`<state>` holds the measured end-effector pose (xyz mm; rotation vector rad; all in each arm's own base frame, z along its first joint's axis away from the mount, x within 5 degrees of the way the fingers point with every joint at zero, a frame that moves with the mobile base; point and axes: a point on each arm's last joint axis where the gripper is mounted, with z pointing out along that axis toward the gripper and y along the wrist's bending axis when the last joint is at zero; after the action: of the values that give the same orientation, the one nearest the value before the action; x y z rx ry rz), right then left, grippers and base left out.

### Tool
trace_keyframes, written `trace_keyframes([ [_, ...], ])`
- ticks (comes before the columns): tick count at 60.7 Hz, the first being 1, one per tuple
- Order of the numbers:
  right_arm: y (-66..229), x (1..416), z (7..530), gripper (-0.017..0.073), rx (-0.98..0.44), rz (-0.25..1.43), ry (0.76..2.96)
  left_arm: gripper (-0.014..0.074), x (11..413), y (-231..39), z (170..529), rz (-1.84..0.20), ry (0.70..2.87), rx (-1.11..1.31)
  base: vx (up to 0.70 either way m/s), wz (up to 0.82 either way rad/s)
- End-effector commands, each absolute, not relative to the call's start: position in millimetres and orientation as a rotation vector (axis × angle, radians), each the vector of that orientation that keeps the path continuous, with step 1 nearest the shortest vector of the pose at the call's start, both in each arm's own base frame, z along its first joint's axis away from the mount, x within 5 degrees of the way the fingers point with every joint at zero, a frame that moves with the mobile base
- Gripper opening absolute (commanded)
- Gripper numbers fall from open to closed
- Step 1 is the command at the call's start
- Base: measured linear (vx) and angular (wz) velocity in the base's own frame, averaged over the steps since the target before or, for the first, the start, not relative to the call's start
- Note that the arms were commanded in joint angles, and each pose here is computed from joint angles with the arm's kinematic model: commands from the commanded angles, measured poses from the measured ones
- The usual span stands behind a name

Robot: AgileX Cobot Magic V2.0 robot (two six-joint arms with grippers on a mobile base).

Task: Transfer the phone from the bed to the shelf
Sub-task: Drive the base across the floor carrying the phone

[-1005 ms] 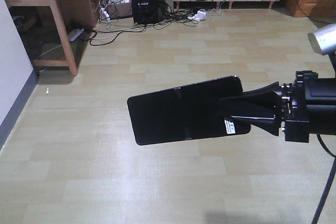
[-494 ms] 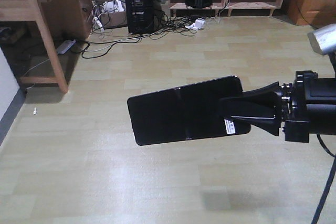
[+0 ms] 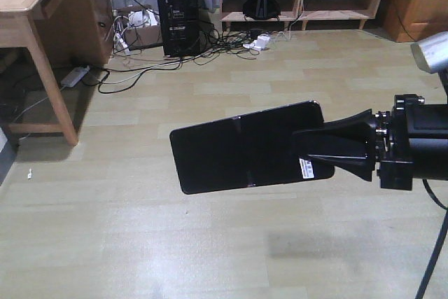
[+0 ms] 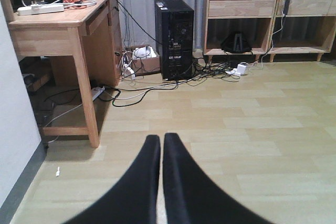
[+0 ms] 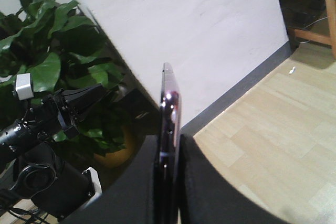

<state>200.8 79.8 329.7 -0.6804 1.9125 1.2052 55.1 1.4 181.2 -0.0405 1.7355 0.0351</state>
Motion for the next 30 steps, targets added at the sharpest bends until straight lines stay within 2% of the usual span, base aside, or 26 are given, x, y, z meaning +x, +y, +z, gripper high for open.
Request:
trace_keyframes([
  [1, 83.5, 193.3, 350.4, -0.0004, -0.699, 1.309, 1.783, 0.0001, 55.7, 2.0, 187.2, 0.031, 1.659, -0.052, 0.31, -0.01],
  [30, 83.5, 193.3, 350.4, -0.0004, -0.699, 1.309, 1.783, 0.0001, 55.7, 2.0, 187.2, 0.031, 1.659, -0.052, 0.30, 0.00],
])
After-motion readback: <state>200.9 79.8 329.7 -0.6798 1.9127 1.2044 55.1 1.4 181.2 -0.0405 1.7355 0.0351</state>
